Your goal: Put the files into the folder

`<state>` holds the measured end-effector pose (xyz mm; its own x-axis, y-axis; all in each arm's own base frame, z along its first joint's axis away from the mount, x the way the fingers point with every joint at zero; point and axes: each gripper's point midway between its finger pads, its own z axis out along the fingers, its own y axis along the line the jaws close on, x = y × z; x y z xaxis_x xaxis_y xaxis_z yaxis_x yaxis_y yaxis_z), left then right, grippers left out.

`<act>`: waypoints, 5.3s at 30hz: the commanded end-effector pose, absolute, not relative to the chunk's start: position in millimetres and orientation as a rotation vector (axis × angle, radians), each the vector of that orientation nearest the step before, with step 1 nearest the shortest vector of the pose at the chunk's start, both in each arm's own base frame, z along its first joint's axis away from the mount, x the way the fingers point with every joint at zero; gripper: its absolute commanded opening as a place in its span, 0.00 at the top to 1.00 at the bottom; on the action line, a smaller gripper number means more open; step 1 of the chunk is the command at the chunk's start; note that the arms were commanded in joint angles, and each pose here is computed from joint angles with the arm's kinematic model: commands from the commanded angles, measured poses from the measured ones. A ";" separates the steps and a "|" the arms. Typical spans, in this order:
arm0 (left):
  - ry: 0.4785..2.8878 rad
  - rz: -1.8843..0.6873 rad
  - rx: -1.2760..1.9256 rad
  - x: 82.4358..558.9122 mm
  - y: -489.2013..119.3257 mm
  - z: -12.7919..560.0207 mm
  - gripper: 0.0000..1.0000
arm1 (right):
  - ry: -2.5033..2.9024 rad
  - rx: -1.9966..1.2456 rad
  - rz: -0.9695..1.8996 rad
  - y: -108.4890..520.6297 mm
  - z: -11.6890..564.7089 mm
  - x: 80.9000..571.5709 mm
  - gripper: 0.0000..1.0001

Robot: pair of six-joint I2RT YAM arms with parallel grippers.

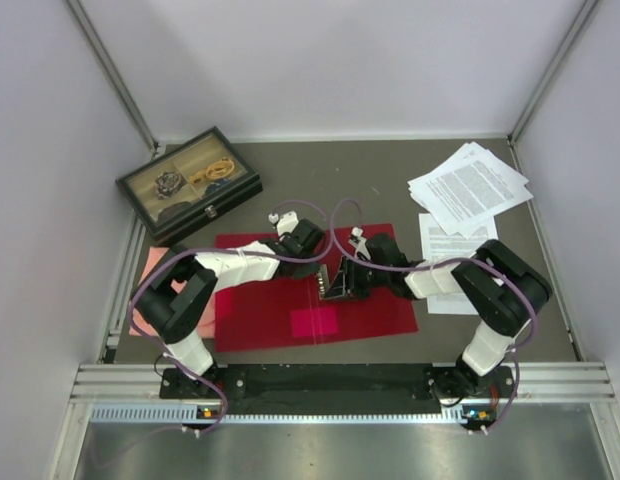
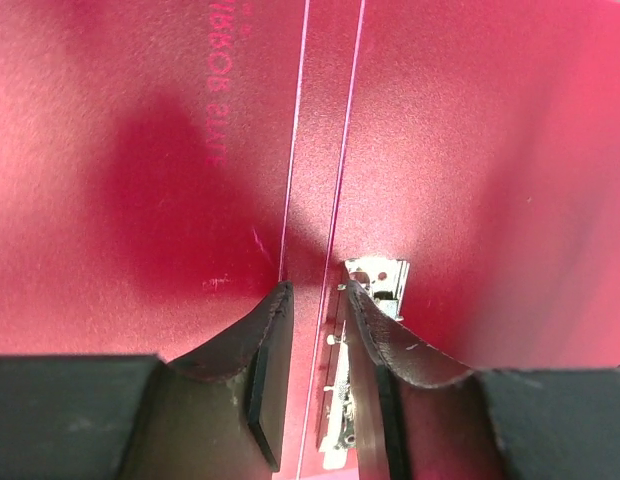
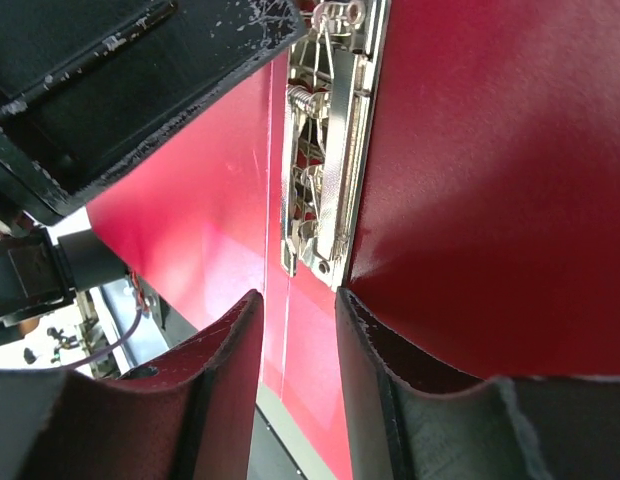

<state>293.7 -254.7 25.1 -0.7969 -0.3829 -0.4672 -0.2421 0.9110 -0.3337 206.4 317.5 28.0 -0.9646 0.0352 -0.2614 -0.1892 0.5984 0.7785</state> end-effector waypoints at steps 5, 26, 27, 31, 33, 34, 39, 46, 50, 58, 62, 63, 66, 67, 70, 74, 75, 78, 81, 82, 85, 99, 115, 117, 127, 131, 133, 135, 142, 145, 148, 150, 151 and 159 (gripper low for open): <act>2.567 -0.186 -0.430 274.3 -241.0 -2.7 0.73 | 2.608 -0.156 1.293 324.8 18.9 203.7 0.65; 2.443 -0.397 -0.260 288.4 -267.8 30.4 0.52 | 2.637 -0.178 1.223 318.3 12.6 206.6 0.66; 2.441 -0.401 -0.254 290.4 -270.1 31.0 0.52 | 2.637 -0.178 1.223 318.3 12.6 206.6 0.66; 2.471 -0.353 -0.237 291.1 -269.3 22.5 0.51 | 2.642 -0.178 1.224 317.9 11.6 204.8 0.67; 2.473 -0.316 -0.245 292.1 -265.0 19.0 0.55 | 2.641 -0.180 1.223 317.1 11.8 203.9 0.67; 2.482 -0.291 -0.253 290.1 -260.9 16.9 0.57 | 2.645 -0.177 1.218 315.8 10.5 203.6 0.67; 2.484 -0.261 -0.284 286.0 -252.3 13.1 0.73 | 2.640 -0.184 1.222 317.7 12.7 204.8 0.67; 2.505 -0.249 -0.290 279.3 -247.6 4.9 0.88 | 2.649 -0.194 1.231 319.5 9.9 204.4 0.67; 2.521 -0.208 -0.309 274.7 -239.9 -2.5 0.98 | 2.665 -0.237 1.209 316.6 14.3 201.6 0.67; 2.563 -0.158 -0.548 259.1 -228.6 -6.1 1.00 | 2.665 -0.275 1.337 323.1 26.6 189.3 0.66; 2.590 -0.202 -0.656 245.0 -228.3 -15.6 1.00 | 2.642 -0.263 1.375 327.0 30.0 190.3 0.67; 2.596 -0.218 -0.672 242.5 -229.9 -17.0 1.00 | 2.635 -0.256 1.373 327.8 30.2 192.1 0.68; 2.600 -0.220 -0.695 238.9 -228.1 -21.5 1.00 | 2.617 -0.225 1.353 328.7 29.7 199.3 0.75; 2.600 -0.225 -0.693 238.8 -229.1 -22.0 1.00 | 2.620 -0.221 1.346 328.9 27.2 199.8 0.77; 2.600 -0.221 -0.662 239.6 -230.2 -21.2 1.00 | 2.609 -0.210 1.303 328.0 24.8 206.6 0.80; 2.604 -0.208 -0.622 241.3 -230.2 -20.1 1.00 | 2.621 -0.219 1.260 327.9 18.5 212.5 0.83; 2.608 -0.202 -0.612 241.1 -229.8 -20.1 1.00 | 2.626 -0.222 1.257 327.9 16.1 213.3 0.84; 2.612 -0.195 -0.603 239.2 -228.1 -21.0 1.00 | 2.621 -0.221 1.269 328.6 14.9 215.5 0.84; 2.615 -0.189 -0.581 237.8 -226.6 -21.3 1.00 | 2.619 -0.221 1.282 328.4 13.7 215.6 0.85; 2.612 -0.192 -0.576 238.8 -227.2 -19.6 1.00 | 2.615 -0.210 1.284 326.7 14.1 218.3 0.85; 2.609 -0.174 -0.560 239.2 -224.5 -18.2 1.00 | 2.600 -0.206 1.304 327.0 16.7 220.4 0.85; 2.611 -0.164 -0.517 238.7 -224.7 -16.6 1.00 | 2.579 -0.208 1.309 322.8 23.2 231.0 0.82; 2.610 -0.166 -0.497 238.6 -228.5 -14.8 1.00 | 2.581 -0.203 1.289 325.9 16.3 239.5 0.93; 2.608 -0.163 -0.492 238.6 -228.4 -13.5 1.00 | 2.578 -0.222 1.252 326.1 15.7 244.7 0.97; 2.535 -0.149 -0.427 248.9 -222.0 4.7 0.91 | 2.629 -0.188 1.235 318.2 7.5 234.1 1.00; 2.506 -0.158 -0.430 254.3 -223.0 9.7 0.83 | 2.625 -0.168 1.262 318.5 8.9 231.8 1.00; 2.503 -0.157 -0.431 255.9 -223.9 10.2 0.79 | 2.618 -0.168 1.276 320.2 10.1 231.4 1.00; 2.490 -0.155 -0.436 257.9 -223.4 10.5 0.75 | 2.616 -0.169 1.286 321.7 10.7 231.2 1.00; 2.453 -0.146 -0.469 263.1 -213.2 14.2 0.74 | 2.615 -0.172 1.304 323.5 11.8 229.0 1.00; 2.444 -0.150 -0.475 267.2 -211.4 15.3 0.77 | 2.614 -0.177 1.307 324.5 11.7 228.1 1.00; 2.451 -0.146 -0.473 268.4 -211.7 11.9 0.81 | 2.612 -0.177 1.309 324.5 12.3 228.8 1.00; 2.462 -0.129 -0.473 267.4 -209.6 6.5 0.84 | 2.612 -0.179 1.310 325.5 12.7 228.5 1.00; 2.463 -0.127 -0.477 267.9 -209.4 5.3 0.86 | 2.607 -0.184 1.319 326.8 14.8 228.1 1.00; 2.487 -0.123 -0.397 264.1 -206.5 -4.6 1.00 | 2.581 -0.271 1.297 329.4 27.9 233.8 0.99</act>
<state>283.2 -233.8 23.5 -0.7039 -0.4293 -0.5659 -0.2872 0.9007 -0.3261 218.9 329.3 20.4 -0.9752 -0.0466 -0.2165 -0.2038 0.5716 0.7948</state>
